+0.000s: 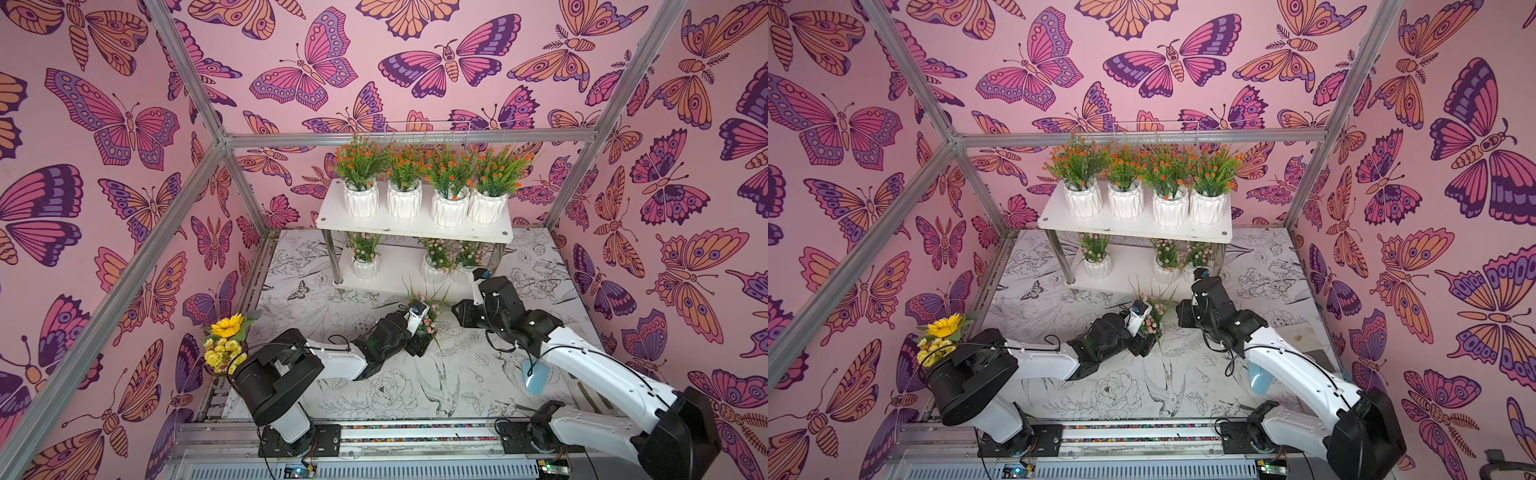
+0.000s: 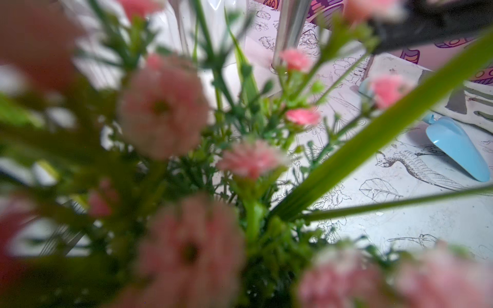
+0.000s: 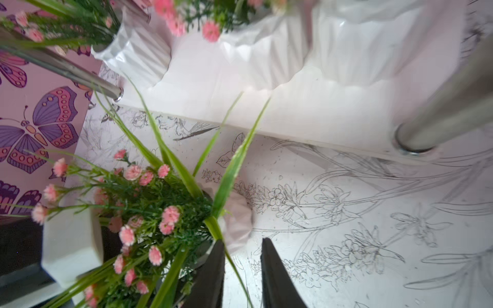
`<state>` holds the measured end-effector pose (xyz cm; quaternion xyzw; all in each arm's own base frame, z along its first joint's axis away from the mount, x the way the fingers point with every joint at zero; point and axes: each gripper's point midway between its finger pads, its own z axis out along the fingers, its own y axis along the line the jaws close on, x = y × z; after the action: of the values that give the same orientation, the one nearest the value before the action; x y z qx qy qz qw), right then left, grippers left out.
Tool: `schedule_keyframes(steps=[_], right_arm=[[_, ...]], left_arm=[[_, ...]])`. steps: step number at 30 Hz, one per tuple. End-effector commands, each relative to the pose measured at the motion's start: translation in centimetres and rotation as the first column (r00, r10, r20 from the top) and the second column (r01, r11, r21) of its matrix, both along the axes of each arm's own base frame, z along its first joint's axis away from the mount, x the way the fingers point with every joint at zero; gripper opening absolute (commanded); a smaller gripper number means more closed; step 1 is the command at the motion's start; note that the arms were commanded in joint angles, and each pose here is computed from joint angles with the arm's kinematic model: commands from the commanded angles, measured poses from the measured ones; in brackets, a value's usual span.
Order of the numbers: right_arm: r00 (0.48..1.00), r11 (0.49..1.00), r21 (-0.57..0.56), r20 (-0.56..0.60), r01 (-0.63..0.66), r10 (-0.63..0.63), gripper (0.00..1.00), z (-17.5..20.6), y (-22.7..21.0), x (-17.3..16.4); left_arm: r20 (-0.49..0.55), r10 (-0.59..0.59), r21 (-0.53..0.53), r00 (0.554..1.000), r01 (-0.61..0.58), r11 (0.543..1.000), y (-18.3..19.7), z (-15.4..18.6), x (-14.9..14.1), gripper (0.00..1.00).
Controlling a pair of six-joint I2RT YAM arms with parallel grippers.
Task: Place the baby's breath potted plants on the rack by color
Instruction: Pick up the baby's breath potted plant from the center of the board.
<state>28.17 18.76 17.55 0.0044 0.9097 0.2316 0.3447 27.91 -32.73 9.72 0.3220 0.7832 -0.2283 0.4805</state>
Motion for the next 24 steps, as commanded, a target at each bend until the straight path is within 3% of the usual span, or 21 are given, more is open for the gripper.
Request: schedule_keyframes(steps=[1,24], right_arm=[[0.998,0.995,-0.073,0.014,0.066,-0.065,0.27,-0.5,-2.8,-0.6],[0.99,0.986,-0.087,0.005,0.141,-0.141,0.3,-2.3,-6.3,-2.0]], left_arm=[[0.07,0.047,-0.023,0.996,-0.046,0.999,0.2,3.4,1.3,0.7],[0.073,0.114,0.012,0.991,-0.115,0.993,0.7,7.0,3.6,0.7]])
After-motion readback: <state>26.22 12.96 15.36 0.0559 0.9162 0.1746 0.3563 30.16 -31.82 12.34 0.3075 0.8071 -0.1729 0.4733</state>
